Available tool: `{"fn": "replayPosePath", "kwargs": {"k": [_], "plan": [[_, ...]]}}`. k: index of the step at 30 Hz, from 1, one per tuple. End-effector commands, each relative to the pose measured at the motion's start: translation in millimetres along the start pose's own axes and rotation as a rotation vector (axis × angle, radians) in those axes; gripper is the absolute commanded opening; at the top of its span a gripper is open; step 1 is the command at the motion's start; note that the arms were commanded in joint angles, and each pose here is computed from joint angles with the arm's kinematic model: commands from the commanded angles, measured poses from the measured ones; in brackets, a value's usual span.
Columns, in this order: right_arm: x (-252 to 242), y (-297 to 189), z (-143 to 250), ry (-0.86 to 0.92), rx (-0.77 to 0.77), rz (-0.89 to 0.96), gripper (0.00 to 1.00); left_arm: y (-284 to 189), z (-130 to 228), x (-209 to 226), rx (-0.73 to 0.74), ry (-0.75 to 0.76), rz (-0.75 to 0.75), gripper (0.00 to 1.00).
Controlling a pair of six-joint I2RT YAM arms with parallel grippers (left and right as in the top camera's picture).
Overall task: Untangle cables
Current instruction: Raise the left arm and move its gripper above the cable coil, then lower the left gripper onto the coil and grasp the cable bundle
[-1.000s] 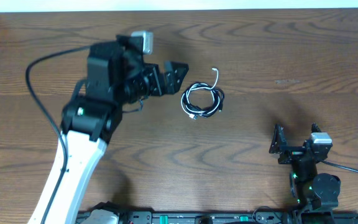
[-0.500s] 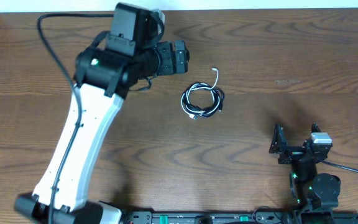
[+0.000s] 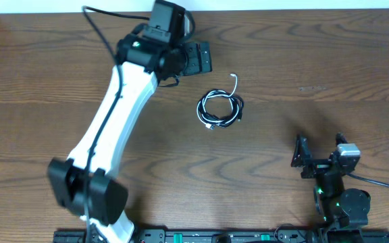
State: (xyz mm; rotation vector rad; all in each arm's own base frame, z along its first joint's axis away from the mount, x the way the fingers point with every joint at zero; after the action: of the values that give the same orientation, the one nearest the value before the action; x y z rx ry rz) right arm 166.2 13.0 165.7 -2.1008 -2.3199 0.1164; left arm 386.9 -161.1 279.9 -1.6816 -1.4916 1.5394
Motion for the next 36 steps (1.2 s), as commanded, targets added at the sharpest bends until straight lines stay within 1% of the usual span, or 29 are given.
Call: {"fn": "replayPosePath", "kwargs": {"k": [1, 5, 7, 10, 14, 18, 22, 25, 27, 30, 34, 36], "plan": [[12, -1, -3, 0.03, -0.014, -0.137, 0.99, 15, 0, 4, 0.016, -0.039, -0.034, 0.97], [23, -3, -3, 0.037, 0.012, -0.253, 0.99, 29, 4, 11, 0.063, -0.048, -0.075, 0.97], [27, -5, -11, 0.067, 0.026, -0.31, 0.99, 32, 5, 13, 0.074, -0.05, -0.085, 0.97], [30, -6, -32, 0.086, 0.055, -0.347, 0.99, 33, 6, 13, 0.077, -0.051, -0.086, 0.97], [27, 1, -70, 0.099, 0.127, -0.353, 0.99, 33, 8, 15, 0.088, -0.054, -0.097, 0.97], [29, 19, -113, 0.099, 0.265, -0.413, 0.99, 32, 12, 18, 0.112, -0.053, -0.117, 0.97], [26, 43, -146, 0.087, 0.436, -0.43, 0.99, 33, 14, 20, 0.136, 0.019, -0.123, 0.92], [25, 58, -162, 0.055, 0.5, -0.445, 0.99, 34, 16, 21, 0.149, 0.068, -0.118, 0.89], [24, 71, -168, 0.05, 0.516, -0.449, 0.99, 36, 16, 21, 0.153, 0.101, -0.112, 0.88], [26, 93, -170, 0.078, 0.496, -0.476, 0.99, 41, 16, 22, 0.155, 0.15, -0.107, 0.84], [30, 105, -162, 0.106, 0.519, -0.535, 0.99, 52, 16, 24, 0.167, 0.157, -0.116, 0.8], [30, 109, -156, 0.113, 0.543, -0.535, 0.99, 63, 16, 27, 0.18, 0.155, -0.125, 0.78]]}}
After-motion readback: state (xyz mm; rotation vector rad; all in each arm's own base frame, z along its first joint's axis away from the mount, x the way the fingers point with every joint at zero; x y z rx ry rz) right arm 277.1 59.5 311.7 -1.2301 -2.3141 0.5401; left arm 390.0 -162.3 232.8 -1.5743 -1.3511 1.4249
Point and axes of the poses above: each gripper's point midway between its finger pads, its own y axis out along the fingers, its own x axis along the line the jaws close on, z = x × y, the point moved 8 cm from there along -y, back along the fingers, and after that the axes turned 13 degrees about -y, right-handed, at the moved point
